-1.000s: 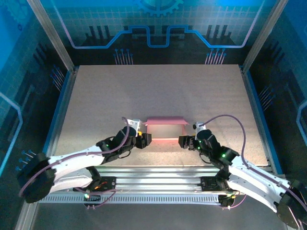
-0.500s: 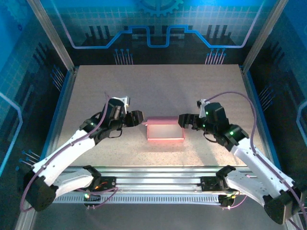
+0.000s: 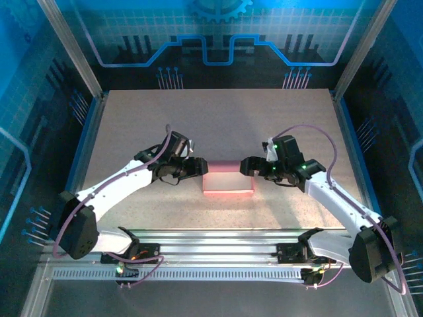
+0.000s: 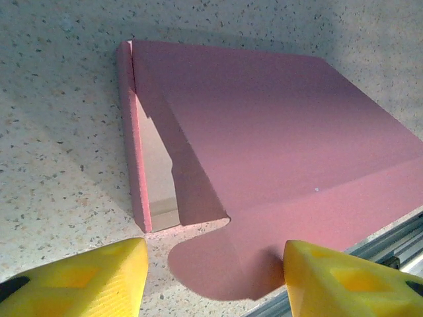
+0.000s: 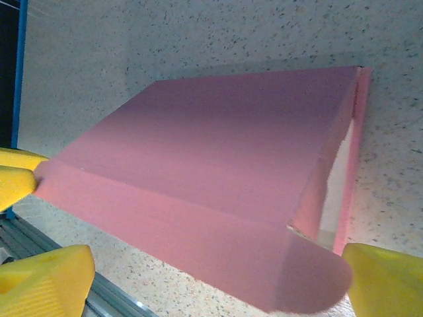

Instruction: Fold the paper box

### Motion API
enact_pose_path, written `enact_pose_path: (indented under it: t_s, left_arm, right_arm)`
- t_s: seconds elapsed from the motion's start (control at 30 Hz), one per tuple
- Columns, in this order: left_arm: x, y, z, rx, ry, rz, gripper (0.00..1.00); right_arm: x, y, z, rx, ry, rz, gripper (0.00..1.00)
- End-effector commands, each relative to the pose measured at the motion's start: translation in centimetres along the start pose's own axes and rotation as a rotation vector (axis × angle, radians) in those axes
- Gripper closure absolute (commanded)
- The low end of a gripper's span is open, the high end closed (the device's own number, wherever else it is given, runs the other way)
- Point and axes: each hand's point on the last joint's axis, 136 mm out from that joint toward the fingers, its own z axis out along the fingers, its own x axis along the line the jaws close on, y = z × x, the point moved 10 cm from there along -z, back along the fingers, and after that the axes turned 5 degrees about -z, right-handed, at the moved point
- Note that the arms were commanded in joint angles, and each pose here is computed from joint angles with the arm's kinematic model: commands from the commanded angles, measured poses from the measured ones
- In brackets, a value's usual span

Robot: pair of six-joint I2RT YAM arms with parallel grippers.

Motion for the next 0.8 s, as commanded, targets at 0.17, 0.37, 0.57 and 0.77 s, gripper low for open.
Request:
enact_pose_path:
  t_s: [0.17, 0.37, 0.57, 0.77]
  left_arm:
    - [-0.7, 0.6, 0.9, 0.036, -0.076, -0.034, 0.47]
    - [-0.7, 0.7, 1.7, 0.017, -0.106, -0.042, 0.52]
    - [-0.5, 0.8, 2.3, 0.006, -0.128, -0.053, 0.55]
    - [-0.4, 0.7, 2.2, -0.021, -0.156, -0.073, 0.59]
  right_arm:
    - [-0.2, 0.2, 1.2, 0.020, 0.072, 0.026, 0.10]
    - [-0.4, 0.2, 1.7, 0.021, 0.078, 0.032, 0.19]
    - [-0.7, 0.1, 2.2, 0.023, 0.089, 0.041, 0.29]
    - [-0.9, 0.0, 2.3, 0.016, 0.085, 0.048, 0.36]
